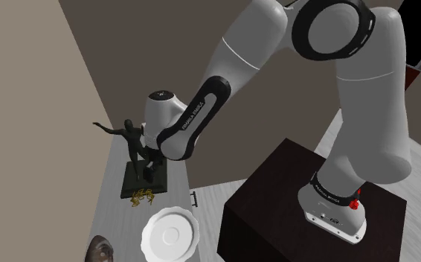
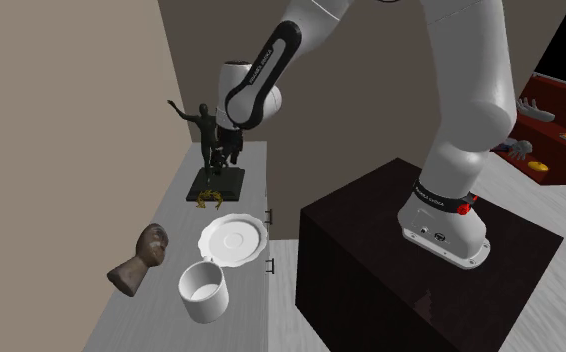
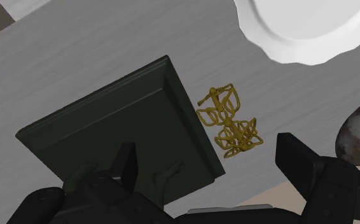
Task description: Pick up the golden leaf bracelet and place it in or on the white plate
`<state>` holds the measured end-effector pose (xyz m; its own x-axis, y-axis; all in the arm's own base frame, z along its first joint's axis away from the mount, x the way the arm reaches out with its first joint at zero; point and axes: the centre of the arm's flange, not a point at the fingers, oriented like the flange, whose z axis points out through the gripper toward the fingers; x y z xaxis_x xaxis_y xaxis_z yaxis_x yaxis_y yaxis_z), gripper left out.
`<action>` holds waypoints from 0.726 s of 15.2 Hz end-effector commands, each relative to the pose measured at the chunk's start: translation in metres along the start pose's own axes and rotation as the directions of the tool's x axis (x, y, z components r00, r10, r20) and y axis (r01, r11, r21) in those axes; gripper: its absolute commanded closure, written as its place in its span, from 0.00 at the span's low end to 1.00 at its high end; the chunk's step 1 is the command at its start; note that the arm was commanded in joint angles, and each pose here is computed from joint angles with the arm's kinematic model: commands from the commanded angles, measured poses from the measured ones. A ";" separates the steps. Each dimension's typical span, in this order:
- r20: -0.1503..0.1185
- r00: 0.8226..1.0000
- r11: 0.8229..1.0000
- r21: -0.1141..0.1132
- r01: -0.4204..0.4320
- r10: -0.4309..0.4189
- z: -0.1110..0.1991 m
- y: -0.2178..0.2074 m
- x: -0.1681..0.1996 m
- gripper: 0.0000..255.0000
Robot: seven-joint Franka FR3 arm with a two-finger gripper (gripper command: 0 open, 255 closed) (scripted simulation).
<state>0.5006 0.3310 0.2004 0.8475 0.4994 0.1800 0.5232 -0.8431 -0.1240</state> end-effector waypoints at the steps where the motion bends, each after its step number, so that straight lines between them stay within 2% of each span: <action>1: -0.005 1.000 1.000 0.012 0.022 -0.022 0.020 -0.014 0.011 0.00; 6: -0.017 0.997 0.997 0.040 0.073 -0.072 0.065 -0.043 0.034 0.00; 11: -0.017 0.997 0.997 0.040 0.073 -0.072 0.091 -0.044 0.034 0.00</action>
<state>0.5145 0.4030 0.1291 0.8060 0.5555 0.2044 0.5865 -0.7961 -0.1491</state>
